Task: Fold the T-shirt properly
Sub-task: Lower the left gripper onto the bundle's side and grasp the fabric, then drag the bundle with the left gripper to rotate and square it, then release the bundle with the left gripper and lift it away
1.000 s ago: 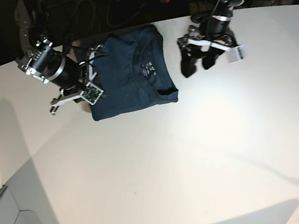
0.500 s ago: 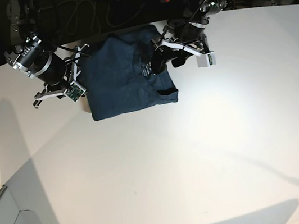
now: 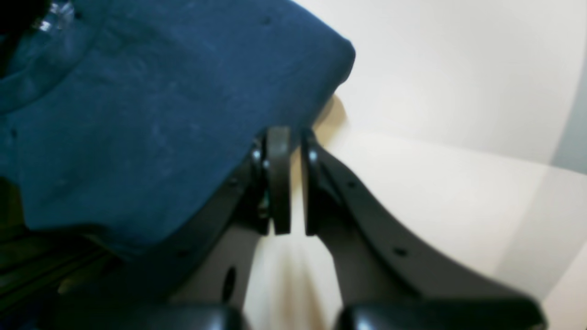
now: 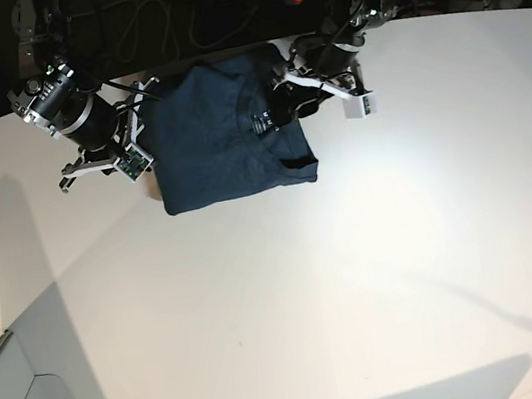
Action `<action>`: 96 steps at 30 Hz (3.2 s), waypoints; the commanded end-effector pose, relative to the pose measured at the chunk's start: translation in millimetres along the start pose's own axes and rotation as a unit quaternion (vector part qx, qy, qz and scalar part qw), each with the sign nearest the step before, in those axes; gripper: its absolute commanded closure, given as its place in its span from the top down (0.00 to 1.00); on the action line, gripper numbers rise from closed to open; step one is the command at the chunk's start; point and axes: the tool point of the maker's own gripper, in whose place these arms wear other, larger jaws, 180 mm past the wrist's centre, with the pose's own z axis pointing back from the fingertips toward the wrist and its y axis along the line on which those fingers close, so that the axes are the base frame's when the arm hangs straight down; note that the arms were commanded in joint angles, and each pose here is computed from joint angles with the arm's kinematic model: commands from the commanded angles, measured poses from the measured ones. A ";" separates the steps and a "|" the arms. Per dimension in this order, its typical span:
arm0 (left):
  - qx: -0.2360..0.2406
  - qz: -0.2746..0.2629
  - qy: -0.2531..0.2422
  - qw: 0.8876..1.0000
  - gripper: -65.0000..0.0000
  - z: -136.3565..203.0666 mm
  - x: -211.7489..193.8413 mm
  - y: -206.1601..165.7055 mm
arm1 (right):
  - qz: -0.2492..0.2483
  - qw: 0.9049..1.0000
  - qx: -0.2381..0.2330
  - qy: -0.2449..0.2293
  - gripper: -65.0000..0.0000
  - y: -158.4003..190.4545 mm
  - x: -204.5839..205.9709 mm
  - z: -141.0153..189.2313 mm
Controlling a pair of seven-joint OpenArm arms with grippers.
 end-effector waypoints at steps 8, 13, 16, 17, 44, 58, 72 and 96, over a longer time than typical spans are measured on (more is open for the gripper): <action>-0.002 0.000 0.016 1.000 0.19 -6.4 -5.8 -1.5 | 0.006 1.000 0.010 -0.010 0.02 6.6 2.6 4.7; -0.009 -0.015 0.008 1.000 0.00 -12.3 8.9 -5.1 | -0.002 1.000 -0.012 0.000 0.02 -5.0 -6.4 13.2; -0.011 -0.026 0.033 0.999 0.00 -20.1 11.0 -6.0 | -0.010 1.000 -0.030 0.004 0.02 -15.7 -10.7 18.2; -0.012 -0.033 0.043 0.998 0.00 -23.9 15.1 -6.1 | -0.012 0.999 -0.035 0.006 0.02 -18.9 -12.8 19.7; -0.084 -0.502 0.196 0.838 0.00 -167.0 73.3 -105.8 | -0.123 0.964 -0.202 0.120 0.02 -88.5 -115.2 101.1; -0.132 -0.765 0.218 0.591 0.00 -185.7 24.2 -153.7 | -0.168 0.954 -0.214 0.124 0.02 -78.0 -126.4 105.6; -0.124 -0.765 0.227 0.590 0.00 -183.2 21.9 -136.6 | -0.167 0.955 -0.212 0.121 0.02 -77.7 -124.1 103.5; -0.121 -0.749 0.094 0.644 0.37 -147.3 101.5 -194.6 | -0.164 0.958 -0.205 0.118 0.02 -75.2 -121.0 99.6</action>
